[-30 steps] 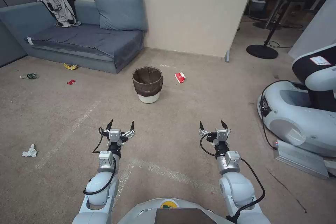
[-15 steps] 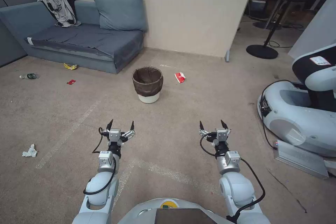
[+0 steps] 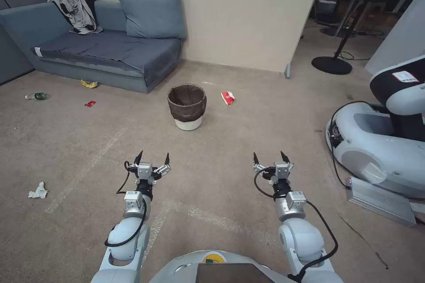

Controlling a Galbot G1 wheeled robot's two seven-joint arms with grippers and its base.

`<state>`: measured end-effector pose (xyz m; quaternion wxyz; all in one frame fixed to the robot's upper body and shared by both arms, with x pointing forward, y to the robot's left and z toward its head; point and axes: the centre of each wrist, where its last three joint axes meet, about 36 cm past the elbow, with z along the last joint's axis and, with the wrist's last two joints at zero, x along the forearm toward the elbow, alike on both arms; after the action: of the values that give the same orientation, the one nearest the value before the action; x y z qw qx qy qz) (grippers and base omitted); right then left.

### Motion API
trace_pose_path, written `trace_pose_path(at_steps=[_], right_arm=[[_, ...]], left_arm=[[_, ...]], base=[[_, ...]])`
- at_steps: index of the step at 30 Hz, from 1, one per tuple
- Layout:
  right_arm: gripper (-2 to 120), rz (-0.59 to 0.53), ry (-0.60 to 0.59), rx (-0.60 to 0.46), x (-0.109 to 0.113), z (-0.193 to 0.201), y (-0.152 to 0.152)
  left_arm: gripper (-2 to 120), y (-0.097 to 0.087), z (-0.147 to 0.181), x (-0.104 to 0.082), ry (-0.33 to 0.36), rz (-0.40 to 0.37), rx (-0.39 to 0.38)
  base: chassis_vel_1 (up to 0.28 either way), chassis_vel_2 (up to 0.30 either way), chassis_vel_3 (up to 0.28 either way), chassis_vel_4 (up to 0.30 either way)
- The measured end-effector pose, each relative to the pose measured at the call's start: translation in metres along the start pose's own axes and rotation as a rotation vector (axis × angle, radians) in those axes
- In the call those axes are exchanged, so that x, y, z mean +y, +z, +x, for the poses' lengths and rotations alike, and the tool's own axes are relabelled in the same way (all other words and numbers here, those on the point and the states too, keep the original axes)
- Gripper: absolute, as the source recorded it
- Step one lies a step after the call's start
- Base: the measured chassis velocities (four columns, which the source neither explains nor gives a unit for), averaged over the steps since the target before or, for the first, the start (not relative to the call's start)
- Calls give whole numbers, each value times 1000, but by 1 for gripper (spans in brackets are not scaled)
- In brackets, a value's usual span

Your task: Pick up the trash bin, then pick up the garbage from the floor and place it into the trash bin.

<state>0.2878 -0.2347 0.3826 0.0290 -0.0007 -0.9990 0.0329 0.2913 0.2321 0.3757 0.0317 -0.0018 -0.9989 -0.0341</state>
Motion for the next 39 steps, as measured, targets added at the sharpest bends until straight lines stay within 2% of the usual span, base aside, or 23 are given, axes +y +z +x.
trace_pose_path(at_steps=[3, 4, 7, 8, 9, 11, 13, 16, 23, 27, 39], right_arm=[[100, -14, 12, -19, -7, 18, -26], [100, -14, 12, -19, -7, 18, -26], [100, -21, 21, -35, -13, 33, -48], [100, -23, 28, -49, -18, 46, -67], [100, -23, 28, -49, -18, 46, -67], [100, -22, 34, -62, -22, 60, -88], [100, -22, 36, -66, -23, 64, -94], [100, -40, 36, -66, -24, 75, -107], [100, -49, 30, -80, -24, 74, -105], [100, -43, 32, -123, -24, 72, -99], [100, -43, 5, -105, -24, 71, -95]], left_arm=[[100, -24, 16, 4, -12, 21, -21], [100, -24, 16, 4, -12, 21, -21], [100, -46, 30, 6, -19, 39, -38], [100, -64, 41, 8, -24, 54, -52], [100, -64, 41, 8, -24, 54, -52], [100, -85, 55, 10, -27, 68, -69], [100, -91, 58, 10, -27, 72, -73], [100, -124, 81, 12, -27, 99, -87], [100, -123, 88, 11, -27, 131, -62], [100, -123, 87, 11, -30, 132, -64], [100, -122, 87, 11, -43, 134, -65]], base=[[0, 0, 0, 0], [0, 0, 0, 0], [0, 0, 0, 0], [0, 0, 0, 0], [0, 0, 0, 0], [0, 0, 0, 0], [0, 0, 0, 0], [0, 0, 0, 0], [0, 0, 0, 0], [0, 0, 0, 0], [0, 0, 0, 0]])
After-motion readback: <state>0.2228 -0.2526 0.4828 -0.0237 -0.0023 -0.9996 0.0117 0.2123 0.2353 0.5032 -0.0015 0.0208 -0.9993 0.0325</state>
